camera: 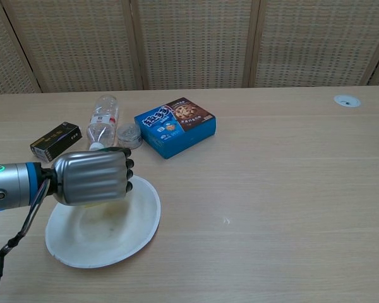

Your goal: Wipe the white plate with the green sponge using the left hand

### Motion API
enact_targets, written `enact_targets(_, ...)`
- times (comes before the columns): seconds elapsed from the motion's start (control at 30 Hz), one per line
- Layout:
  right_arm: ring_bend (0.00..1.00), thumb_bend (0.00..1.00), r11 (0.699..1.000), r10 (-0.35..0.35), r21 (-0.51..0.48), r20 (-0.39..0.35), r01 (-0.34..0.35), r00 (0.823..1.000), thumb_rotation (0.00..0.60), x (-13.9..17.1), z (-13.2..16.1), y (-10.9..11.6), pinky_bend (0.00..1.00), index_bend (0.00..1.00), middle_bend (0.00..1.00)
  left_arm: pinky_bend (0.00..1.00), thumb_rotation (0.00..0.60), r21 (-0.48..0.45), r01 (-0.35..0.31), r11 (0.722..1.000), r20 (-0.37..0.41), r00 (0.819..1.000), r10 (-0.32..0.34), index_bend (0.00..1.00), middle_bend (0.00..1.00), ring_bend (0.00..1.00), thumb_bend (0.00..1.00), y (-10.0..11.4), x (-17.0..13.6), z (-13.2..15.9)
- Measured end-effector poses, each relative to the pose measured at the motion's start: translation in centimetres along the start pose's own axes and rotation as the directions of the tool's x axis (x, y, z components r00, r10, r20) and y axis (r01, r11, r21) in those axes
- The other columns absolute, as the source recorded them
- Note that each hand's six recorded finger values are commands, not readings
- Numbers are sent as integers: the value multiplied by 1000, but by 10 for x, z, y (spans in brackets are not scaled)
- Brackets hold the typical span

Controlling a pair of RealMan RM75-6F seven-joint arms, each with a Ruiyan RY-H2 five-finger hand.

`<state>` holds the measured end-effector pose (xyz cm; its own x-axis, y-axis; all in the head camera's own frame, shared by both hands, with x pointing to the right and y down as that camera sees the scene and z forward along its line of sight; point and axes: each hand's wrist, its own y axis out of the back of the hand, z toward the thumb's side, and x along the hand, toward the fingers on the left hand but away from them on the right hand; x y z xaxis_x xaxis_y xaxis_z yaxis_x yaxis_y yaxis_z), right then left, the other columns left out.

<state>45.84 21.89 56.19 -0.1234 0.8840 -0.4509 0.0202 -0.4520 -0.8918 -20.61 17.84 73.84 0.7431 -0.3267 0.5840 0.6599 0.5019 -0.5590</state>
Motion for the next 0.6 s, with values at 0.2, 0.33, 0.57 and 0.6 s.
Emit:
enact_targets(0.2, 0, 0, 1000, 0, 0, 0, 0, 1000, 600, 0, 0, 0, 0, 0, 0, 486, 600, 41, -7, 999, -5, 1000, 8, 729, 647, 466, 190, 6, 6, 13)
enact_targets(0.33, 0, 0, 1000, 0, -2, 1, 0, 1000, 600, 0, -1, 0, 0, 0, 0, 487, 600, 66, -4, 998, 9, 1000, 3, 729, 647, 466, 192, 5, 7, 22)
enact_targets(0.57, 0, 0, 1000, 2, -3, 3, -2, 1000, 600, 0, -1, 0, 0, 0, 0, 487, 600, 71, 4, 997, 22, 1000, -6, 729, 647, 466, 193, 2, 6, 31)
enact_targets(0.6, 0, 0, 1000, 2, -3, 3, -2, 1000, 600, 0, -1, 0, 0, 0, 0, 487, 600, 67, 4, 998, 20, 1000, -5, 729, 647, 466, 193, 2, 6, 31)
